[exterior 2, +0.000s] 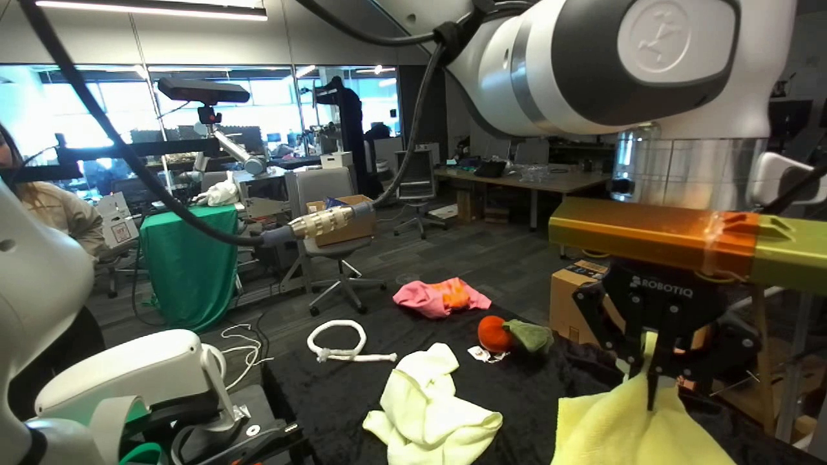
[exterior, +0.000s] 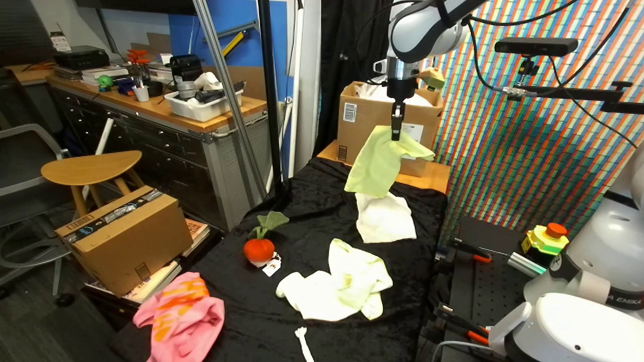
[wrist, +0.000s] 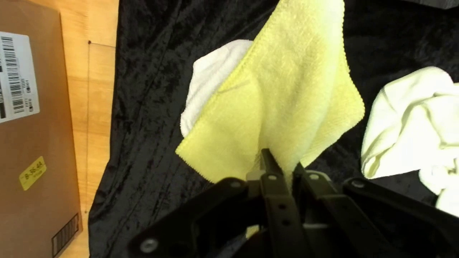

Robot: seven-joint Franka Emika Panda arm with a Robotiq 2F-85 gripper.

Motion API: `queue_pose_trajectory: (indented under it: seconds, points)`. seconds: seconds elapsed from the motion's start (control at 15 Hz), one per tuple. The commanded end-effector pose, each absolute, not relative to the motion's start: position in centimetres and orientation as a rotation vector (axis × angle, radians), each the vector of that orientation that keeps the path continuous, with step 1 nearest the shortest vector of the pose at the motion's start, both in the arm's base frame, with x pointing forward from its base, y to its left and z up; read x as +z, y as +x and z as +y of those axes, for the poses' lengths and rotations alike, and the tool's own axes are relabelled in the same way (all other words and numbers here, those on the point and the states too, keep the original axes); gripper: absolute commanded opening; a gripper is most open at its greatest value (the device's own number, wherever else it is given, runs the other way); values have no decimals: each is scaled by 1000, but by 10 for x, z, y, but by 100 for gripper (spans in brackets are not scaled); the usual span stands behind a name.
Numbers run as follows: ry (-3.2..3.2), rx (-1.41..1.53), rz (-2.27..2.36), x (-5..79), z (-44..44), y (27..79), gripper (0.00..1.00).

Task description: Pile up all the objects on the table

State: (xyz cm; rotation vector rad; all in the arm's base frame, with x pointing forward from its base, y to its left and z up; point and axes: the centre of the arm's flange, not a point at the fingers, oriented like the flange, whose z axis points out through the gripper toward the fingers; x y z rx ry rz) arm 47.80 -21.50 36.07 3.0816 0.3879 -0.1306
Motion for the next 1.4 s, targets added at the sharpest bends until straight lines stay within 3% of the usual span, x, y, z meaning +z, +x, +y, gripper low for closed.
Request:
queue_pose_trajectory:
  seconds: [0.0,0.47,0.53,0.6,1.2,1.33]
  points:
    - [3055,-171,456,342,-201,478,2]
    - [3034,-369,387,296,-202,483,4]
    - [3029,-380,385,291,-201,482,33]
    - [3025,-392,387,286,-201,482,33]
    - [2992,-397,394,276,-189,488,99]
    - [2974,-367,440,278,-174,495,100]
